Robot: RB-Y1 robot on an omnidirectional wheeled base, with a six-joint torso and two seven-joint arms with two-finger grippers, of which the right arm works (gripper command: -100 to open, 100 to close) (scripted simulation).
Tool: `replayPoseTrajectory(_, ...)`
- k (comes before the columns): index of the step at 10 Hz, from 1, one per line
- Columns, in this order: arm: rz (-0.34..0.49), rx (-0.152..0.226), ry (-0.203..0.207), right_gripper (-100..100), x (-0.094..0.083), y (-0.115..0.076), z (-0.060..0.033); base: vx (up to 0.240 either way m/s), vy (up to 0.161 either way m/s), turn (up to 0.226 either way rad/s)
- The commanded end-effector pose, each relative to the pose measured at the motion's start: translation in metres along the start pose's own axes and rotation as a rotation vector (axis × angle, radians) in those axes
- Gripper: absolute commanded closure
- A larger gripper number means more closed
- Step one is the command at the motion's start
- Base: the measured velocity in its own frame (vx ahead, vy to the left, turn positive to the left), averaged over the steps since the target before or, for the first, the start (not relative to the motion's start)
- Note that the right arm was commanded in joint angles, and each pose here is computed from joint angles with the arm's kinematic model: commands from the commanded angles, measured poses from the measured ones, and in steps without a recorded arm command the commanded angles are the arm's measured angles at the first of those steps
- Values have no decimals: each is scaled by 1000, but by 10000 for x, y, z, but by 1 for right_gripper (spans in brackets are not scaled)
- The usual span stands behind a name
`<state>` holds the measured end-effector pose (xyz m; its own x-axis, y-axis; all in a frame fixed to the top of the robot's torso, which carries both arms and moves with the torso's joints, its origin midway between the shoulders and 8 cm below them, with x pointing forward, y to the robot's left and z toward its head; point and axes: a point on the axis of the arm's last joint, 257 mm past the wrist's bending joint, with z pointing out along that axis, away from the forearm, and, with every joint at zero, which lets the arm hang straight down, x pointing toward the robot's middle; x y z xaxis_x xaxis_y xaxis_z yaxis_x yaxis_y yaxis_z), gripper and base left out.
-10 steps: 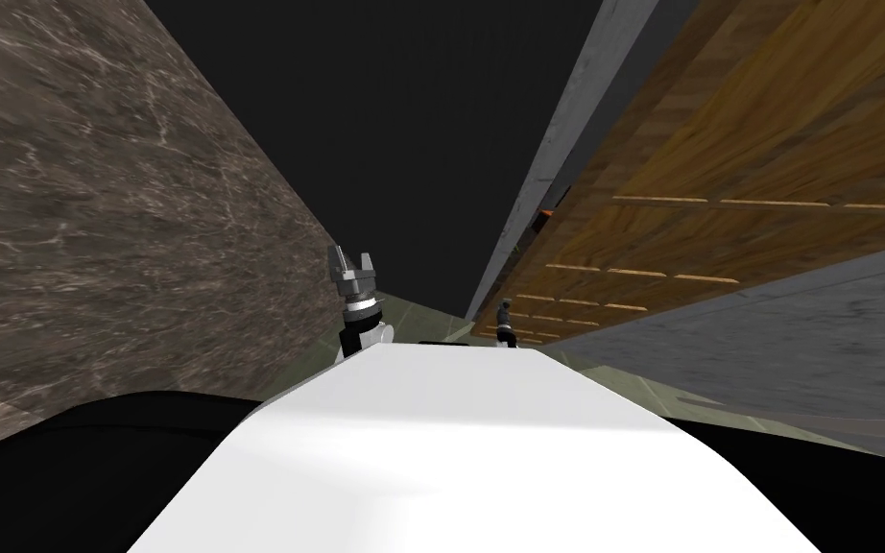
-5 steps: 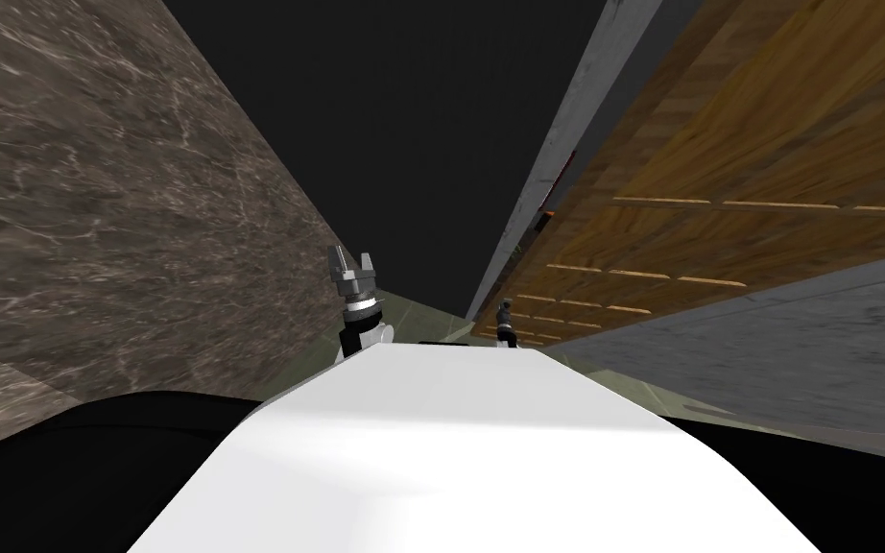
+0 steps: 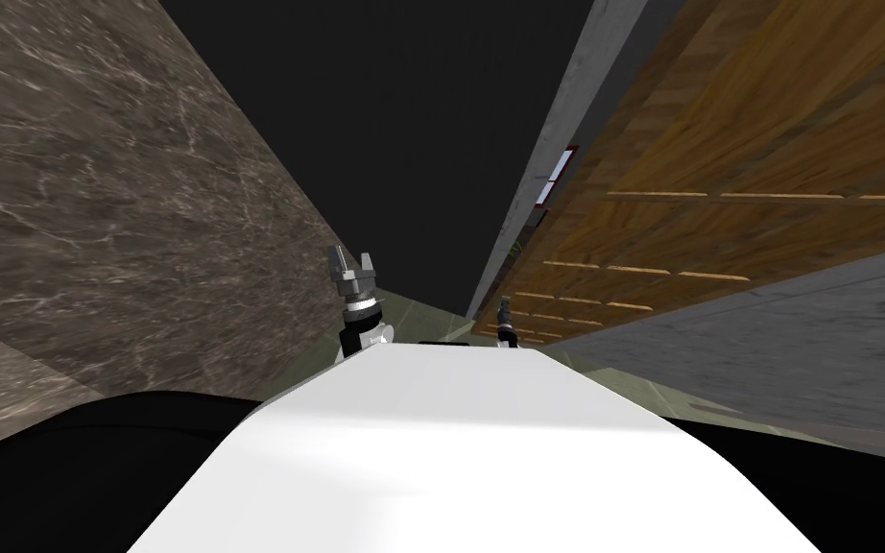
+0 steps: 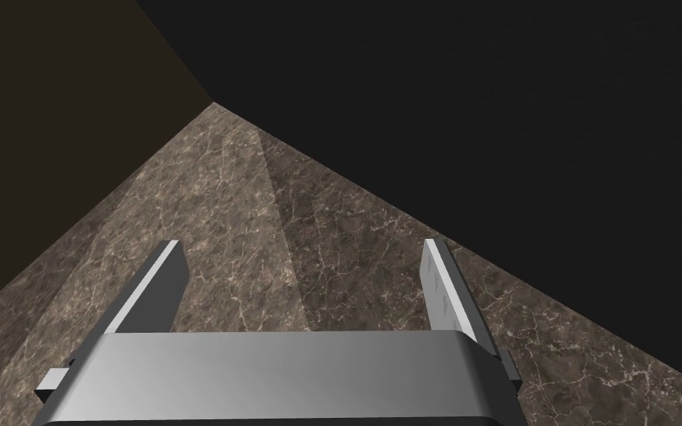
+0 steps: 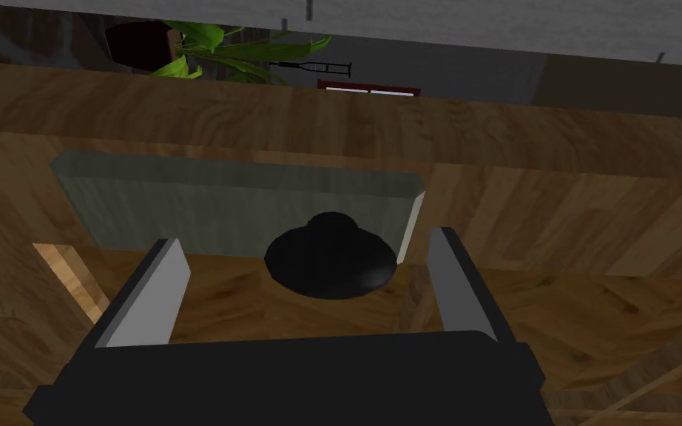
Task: Pull the door open
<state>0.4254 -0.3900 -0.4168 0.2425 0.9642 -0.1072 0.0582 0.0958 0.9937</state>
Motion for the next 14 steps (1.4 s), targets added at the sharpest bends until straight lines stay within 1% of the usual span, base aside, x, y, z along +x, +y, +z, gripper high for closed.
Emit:
replayPoseTrajectory(1, -46, -2, 3, -100, -12, 6, -1, -12, -4, 4)
replayPoseTrajectory(4, -151, -9, 10, -100, -40, 18, -12, -25, 6, 1)
replayPoseTrajectory(5, -161, -9, 10, -100, -40, 18, -12, -24, 6, 0)
replayPoseTrajectory(7, -241, -14, 16, -100, -63, 28, -21, -25, 5, 0)
replayPoseTrajectory(8, -254, -15, 16, -100, -63, 28, -21, -22, 1, 0)
replayPoseTrajectory(9, -300, -18, 19, -100, -75, 33, -26, -21, 5, 1)
replayPoseTrajectory(10, -335, -21, 22, -100, -88, 38, -31, -33, 8, 0)
replayPoseTrajectory(11, -353, -21, 22, -100, -88, 38, -31, -25, 6, -2)
replayPoseTrajectory(12, -397, -25, 25, -100, -101, 43, -37, -22, 5, 1)
replayPoseTrajectory(13, -403, -25, 25, -100, -101, 43, -37, -18, 4, 0)
replayPoseTrajectory(14, -453, -29, 28, -100, -113, 49, -43, -20, 4, 1)
